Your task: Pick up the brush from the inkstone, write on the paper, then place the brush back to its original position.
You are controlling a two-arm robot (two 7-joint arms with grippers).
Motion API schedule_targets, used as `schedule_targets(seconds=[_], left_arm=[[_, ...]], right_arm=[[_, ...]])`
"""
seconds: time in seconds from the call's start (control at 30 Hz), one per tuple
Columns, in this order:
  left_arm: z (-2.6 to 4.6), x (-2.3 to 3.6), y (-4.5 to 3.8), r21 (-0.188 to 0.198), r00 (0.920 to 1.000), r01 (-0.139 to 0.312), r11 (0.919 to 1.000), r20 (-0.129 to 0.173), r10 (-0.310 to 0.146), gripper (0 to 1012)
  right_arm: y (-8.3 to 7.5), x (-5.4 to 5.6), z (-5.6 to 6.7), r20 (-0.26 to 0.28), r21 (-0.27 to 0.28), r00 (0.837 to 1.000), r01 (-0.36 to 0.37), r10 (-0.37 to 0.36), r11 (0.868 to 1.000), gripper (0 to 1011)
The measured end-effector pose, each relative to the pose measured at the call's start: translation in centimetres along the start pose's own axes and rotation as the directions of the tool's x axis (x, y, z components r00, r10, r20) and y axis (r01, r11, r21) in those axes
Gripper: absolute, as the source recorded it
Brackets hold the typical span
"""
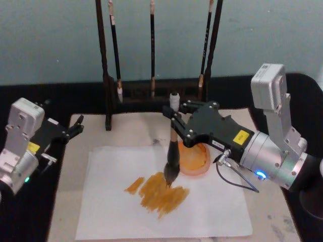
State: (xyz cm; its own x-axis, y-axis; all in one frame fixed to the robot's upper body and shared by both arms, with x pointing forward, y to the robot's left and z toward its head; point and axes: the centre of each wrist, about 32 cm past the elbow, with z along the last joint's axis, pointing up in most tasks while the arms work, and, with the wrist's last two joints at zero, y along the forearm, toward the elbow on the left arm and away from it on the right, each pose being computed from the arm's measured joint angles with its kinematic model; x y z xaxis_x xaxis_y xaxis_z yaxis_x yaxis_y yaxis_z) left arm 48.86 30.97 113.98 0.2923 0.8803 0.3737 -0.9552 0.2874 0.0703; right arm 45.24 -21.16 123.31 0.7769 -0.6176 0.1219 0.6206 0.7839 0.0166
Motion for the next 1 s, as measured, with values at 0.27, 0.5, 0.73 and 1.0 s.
schedule_targets(seconds=[0.27,0.5,0.73,1.0], left_arm=[[0.0,0.0,0.0,0.0,1.0,0.0,1.0,0.0,0.0,1010],[0.0,0.0,0.0,0.0,1.0,0.0,1.0,0.0,0.0,1010],[0.0,0.0,0.0,0.0,1.0,0.0,1.0,0.0,0.0,1010],[0.0,0.0,0.0,0.0,1.0,0.0,1.0,0.0,0.0,1010]], right_arm=[[0.8,0.0,1.0,-0.004,0.049,1.0,-0.012,0.012,0.999,155],[1.1,0.2,1.7,0.022,0.059,1.0,-0.017,0.016,0.998,155],[1.1,0.2,1.6,0.02,0.058,1.0,-0.017,0.016,0.998,155],[1.1,0.2,1.6,0.017,0.057,1.0,-0.016,0.015,0.998,155]])
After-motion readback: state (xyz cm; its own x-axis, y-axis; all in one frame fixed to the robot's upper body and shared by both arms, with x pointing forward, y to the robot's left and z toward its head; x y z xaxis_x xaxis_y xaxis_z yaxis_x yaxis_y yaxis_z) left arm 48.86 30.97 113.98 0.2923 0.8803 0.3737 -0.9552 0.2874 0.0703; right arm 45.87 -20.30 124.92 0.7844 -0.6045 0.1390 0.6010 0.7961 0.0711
